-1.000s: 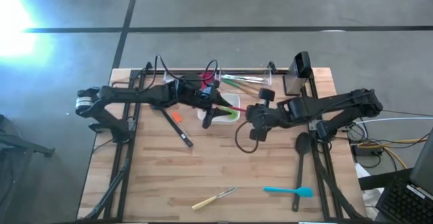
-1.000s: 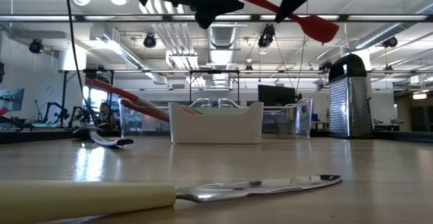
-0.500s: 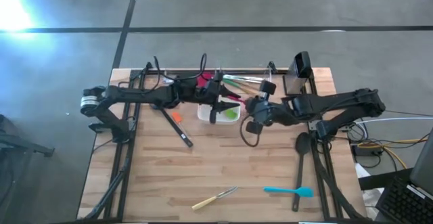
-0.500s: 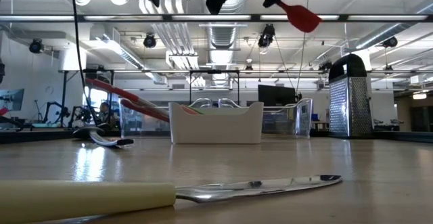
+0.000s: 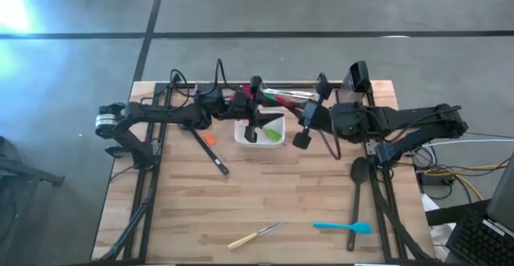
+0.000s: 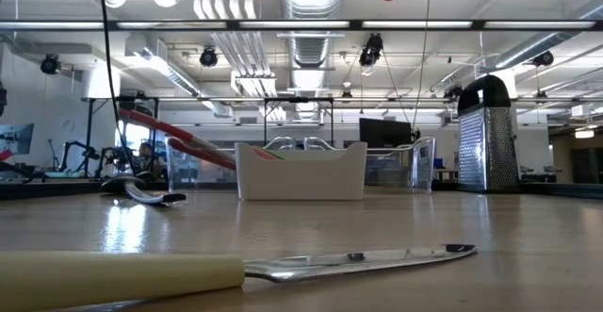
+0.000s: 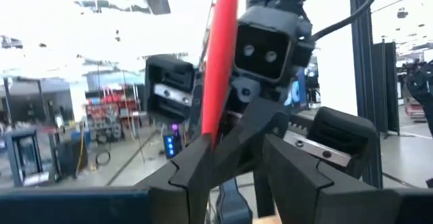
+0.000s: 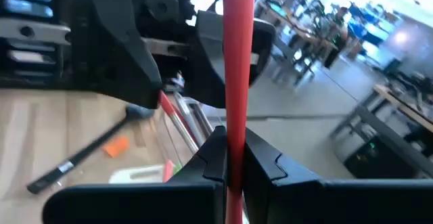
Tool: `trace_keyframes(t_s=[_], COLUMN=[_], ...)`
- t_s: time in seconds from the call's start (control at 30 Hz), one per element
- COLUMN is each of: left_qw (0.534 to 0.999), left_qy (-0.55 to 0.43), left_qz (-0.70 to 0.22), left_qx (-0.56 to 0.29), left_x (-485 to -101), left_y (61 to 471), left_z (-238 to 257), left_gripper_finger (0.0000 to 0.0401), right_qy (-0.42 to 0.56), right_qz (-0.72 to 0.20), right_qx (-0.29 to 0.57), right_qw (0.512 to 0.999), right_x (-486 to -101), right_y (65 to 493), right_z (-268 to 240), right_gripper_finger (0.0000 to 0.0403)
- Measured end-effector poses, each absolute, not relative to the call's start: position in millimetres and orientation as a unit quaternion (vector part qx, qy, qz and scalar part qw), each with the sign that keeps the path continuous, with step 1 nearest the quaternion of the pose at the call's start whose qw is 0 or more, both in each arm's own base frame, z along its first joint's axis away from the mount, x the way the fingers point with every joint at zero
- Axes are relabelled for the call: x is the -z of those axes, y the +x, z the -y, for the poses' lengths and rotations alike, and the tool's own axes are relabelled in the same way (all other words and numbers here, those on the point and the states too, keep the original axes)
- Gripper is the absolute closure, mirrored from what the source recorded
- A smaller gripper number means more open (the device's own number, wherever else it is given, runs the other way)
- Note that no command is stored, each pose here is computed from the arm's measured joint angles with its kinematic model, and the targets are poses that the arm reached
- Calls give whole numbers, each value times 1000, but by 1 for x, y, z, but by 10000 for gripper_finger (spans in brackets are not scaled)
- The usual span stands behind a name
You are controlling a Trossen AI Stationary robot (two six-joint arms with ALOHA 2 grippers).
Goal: Pick & Place Kitchen Items
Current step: Put the red spatula into the white bin
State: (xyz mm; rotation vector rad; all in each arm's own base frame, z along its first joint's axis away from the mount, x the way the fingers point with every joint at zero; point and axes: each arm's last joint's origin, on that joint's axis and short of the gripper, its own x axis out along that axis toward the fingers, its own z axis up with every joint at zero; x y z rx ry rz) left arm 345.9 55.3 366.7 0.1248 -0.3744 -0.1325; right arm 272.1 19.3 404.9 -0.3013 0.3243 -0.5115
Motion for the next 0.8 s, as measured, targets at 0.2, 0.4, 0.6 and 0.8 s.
trace_keyframes(t_s=[0.2, 0.4, 0.6, 0.8], left_qw=[973, 966, 966, 969], left_qy=[92, 140, 150, 146], left_qz=[203, 211, 207, 198], left_qx=[60, 45, 32, 12], left_x=[-370, -371, -371, -370], left_y=[345, 344, 344, 344], left_z=[-55, -55, -57, -60], left_gripper_finger=[263, 263, 263, 263], right_qy=[-147, -138, -146, -149], right_qz=[-151, -146, -145, -140], right_qx=[240, 229, 225, 214], right_qw=[948, 952, 952, 955], right_x=[-405, -403, -405, -408], right_y=[275, 276, 274, 271], right_z=[-20, -21, -24, -27], right_gripper_finger=[392, 392, 392, 392])
